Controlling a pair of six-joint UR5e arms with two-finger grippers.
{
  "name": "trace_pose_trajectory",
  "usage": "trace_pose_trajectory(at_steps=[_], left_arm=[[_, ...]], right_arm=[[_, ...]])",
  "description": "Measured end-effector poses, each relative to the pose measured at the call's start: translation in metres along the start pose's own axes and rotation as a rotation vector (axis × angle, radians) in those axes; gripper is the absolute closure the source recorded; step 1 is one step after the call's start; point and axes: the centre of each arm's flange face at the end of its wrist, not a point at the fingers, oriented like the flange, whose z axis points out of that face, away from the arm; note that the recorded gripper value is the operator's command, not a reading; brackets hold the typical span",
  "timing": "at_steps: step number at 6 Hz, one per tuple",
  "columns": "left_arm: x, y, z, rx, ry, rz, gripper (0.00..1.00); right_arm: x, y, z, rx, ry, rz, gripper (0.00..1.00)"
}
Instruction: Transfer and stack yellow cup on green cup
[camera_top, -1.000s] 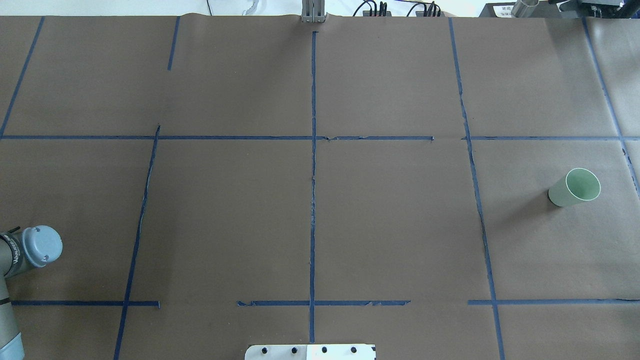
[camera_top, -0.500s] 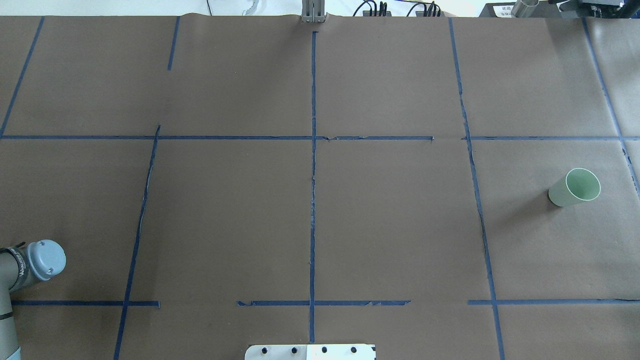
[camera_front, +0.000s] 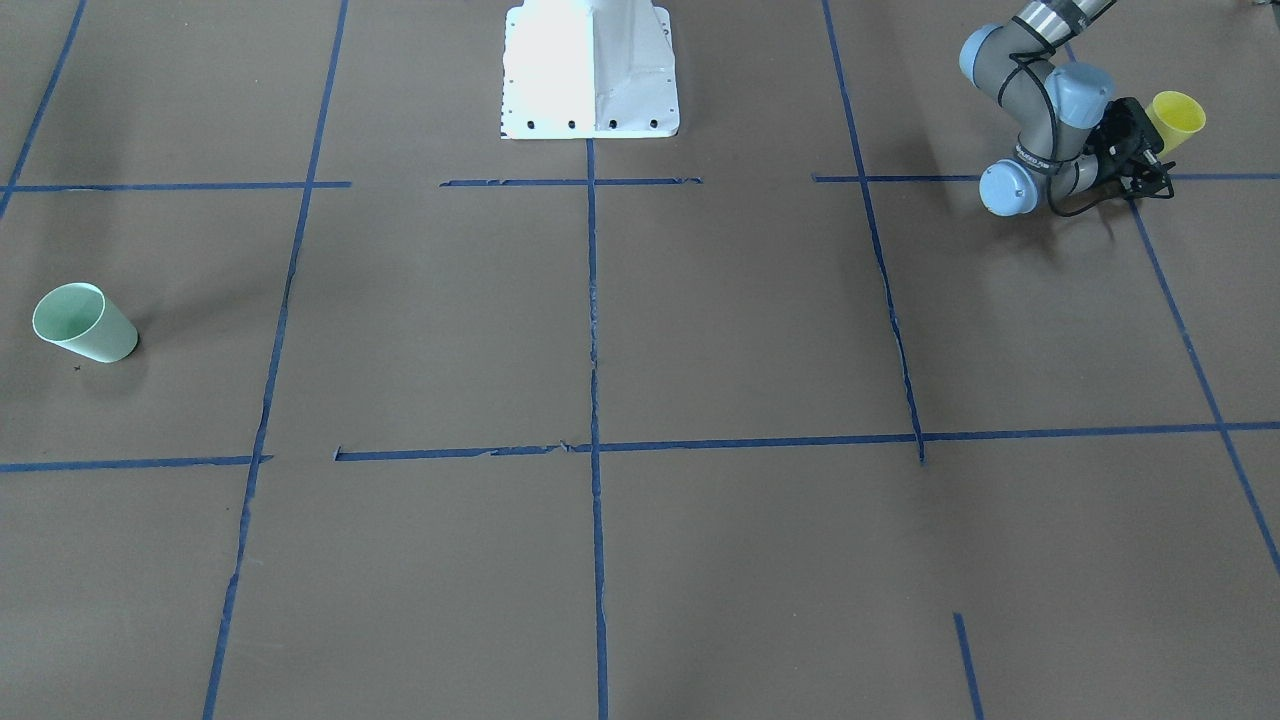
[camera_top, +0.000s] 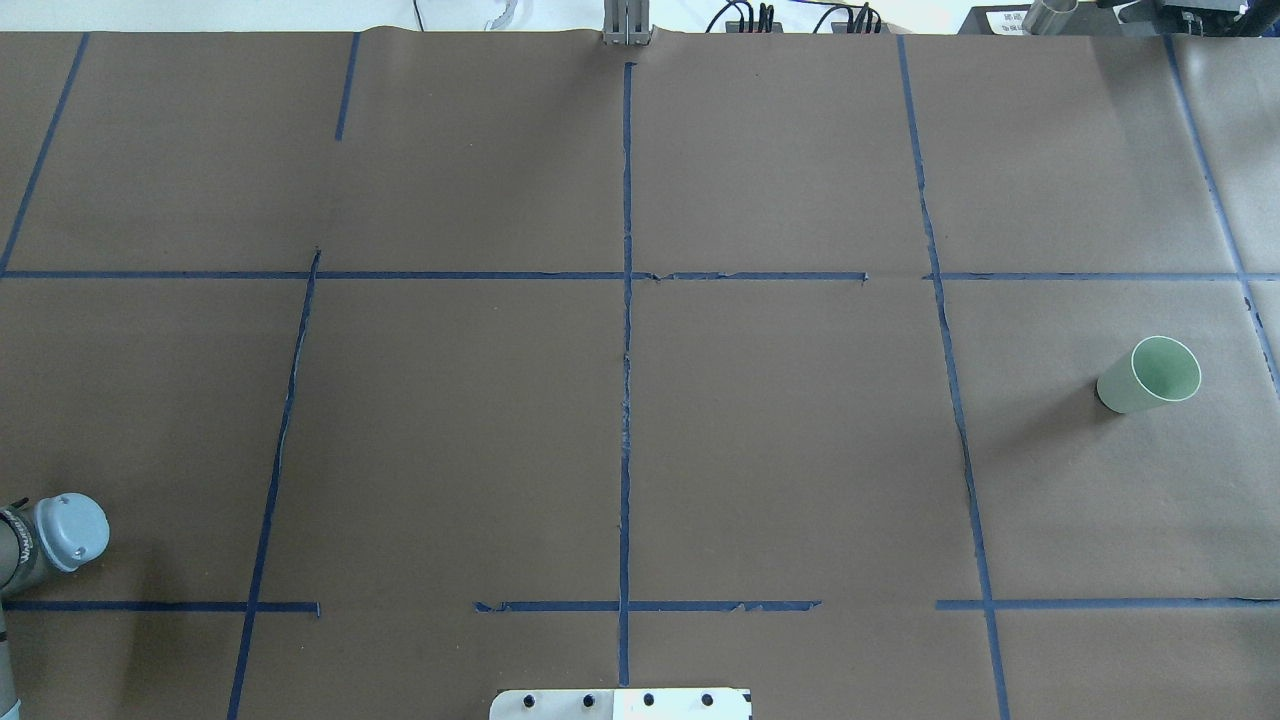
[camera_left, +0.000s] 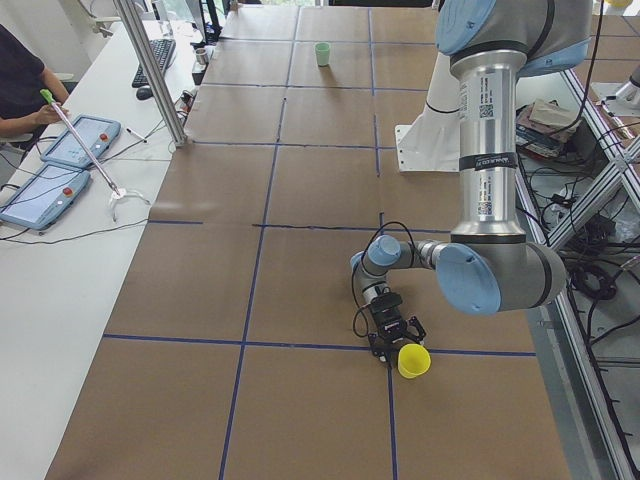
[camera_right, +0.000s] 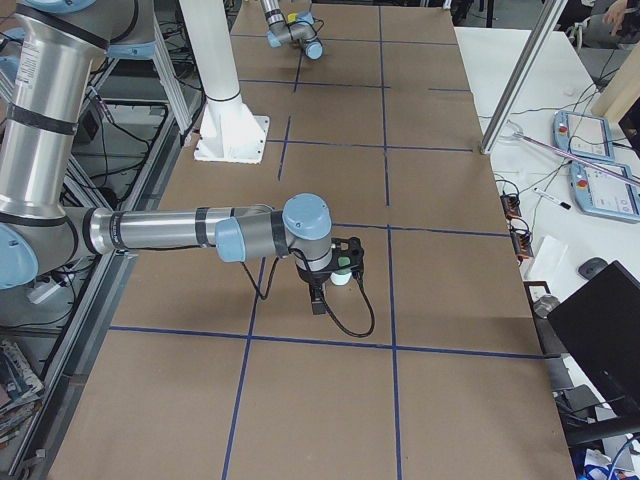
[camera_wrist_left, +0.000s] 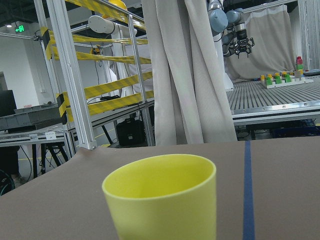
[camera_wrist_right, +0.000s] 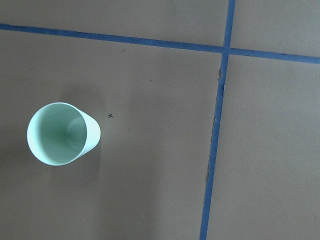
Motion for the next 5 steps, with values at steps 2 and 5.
trace_pose_trajectory(at_steps=[2, 5], left_arm=[[0.001, -0.008, 0.047, 0.033, 0.0, 0.005, 0.98], [0.004, -0.038, 0.093, 0.073, 0.053, 0.066, 0.99]], right_arm=[[-0.003, -0.001, -0.001, 0.003, -0.002, -0.004, 0.0], [-0.007, -0.003, -0.004, 0.024, -0.012, -0.02, 0.0]])
